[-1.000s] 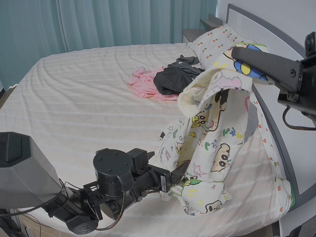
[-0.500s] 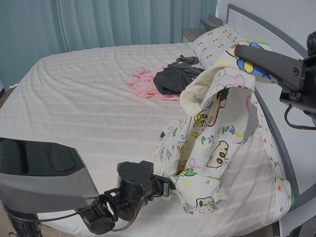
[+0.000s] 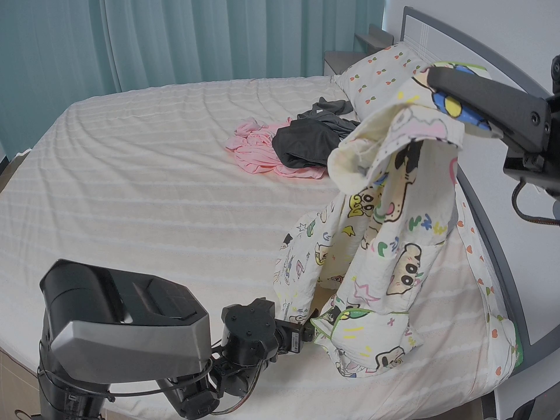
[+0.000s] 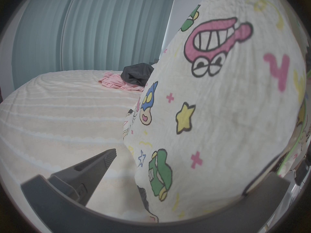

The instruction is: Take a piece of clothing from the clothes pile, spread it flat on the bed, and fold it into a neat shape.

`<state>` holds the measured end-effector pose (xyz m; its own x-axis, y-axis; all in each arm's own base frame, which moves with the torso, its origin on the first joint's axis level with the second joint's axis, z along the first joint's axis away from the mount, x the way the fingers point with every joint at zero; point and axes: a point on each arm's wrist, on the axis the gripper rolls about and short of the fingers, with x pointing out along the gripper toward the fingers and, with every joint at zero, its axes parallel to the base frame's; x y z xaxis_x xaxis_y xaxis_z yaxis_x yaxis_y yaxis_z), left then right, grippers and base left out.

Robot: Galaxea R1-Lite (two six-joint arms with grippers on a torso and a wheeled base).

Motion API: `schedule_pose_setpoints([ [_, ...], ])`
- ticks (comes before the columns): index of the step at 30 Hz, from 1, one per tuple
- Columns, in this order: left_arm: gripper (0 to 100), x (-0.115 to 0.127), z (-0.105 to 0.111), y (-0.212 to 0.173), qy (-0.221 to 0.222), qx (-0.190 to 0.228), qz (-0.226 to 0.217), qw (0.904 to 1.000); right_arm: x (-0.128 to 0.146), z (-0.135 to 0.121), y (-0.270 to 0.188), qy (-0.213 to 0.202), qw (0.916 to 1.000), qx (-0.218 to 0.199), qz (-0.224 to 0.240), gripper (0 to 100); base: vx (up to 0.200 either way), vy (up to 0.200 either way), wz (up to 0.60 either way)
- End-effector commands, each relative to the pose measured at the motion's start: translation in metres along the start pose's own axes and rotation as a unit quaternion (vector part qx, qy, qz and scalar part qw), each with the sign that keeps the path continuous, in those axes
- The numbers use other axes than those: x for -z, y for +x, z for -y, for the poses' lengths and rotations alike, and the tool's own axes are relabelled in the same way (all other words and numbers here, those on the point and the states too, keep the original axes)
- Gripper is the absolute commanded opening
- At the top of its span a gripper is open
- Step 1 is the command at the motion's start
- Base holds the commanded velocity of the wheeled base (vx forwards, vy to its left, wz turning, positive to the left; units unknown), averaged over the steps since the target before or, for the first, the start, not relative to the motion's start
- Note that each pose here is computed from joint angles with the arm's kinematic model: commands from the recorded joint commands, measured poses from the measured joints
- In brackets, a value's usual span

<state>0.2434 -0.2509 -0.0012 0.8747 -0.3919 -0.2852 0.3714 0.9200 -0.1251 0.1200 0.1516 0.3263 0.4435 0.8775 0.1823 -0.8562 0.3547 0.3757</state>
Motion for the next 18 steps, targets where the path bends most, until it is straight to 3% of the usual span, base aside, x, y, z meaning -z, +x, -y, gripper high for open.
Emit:
schedule_pose_setpoints([
  [1, 100, 0.008, -0.003, 0.006, 0.002, -0.005, -0.004, 1.0000, -0.001, -0.001, -0.001, -0.001, 1.0000, -0.001, 0.002, 0, 0.000, 0.000, 0.00],
  [6, 100, 0.010, -0.007, 0.010, 0.001, -0.010, -0.001, 0.9999, -0.001, 0.000, -0.002, -0.001, 1.0000, 0.001, 0.001, 0, 0.000, 0.000, 0.00],
  [7, 0, 0.009, -0.006, 0.010, -0.001, -0.009, 0.003, 1.0000, 0.000, 0.000, -0.002, -0.001, 1.0000, 0.002, 0.001, 0, 0.000, 0.000, 0.00],
  [11, 0, 0.007, -0.009, 0.008, -0.006, -0.010, 0.013, 0.9998, -0.001, 0.001, -0.003, -0.001, 1.0000, 0.005, 0.002, 0, 0.000, 0.000, 0.00],
  [14, 0, -0.012, -0.021, 0.003, -0.021, -0.019, 0.048, 0.9984, -0.005, 0.007, -0.010, -0.006, 0.9996, 0.024, 0.013, 0, 0.000, 0.000, 0.00],
  [18, 0, -0.057, -0.047, -0.007, -0.053, -0.048, 0.106, 0.9918, -0.011, 0.026, -0.026, -0.016, 0.9960, 0.082, 0.032, 0, 0.000, 0.000, 0.00],
])
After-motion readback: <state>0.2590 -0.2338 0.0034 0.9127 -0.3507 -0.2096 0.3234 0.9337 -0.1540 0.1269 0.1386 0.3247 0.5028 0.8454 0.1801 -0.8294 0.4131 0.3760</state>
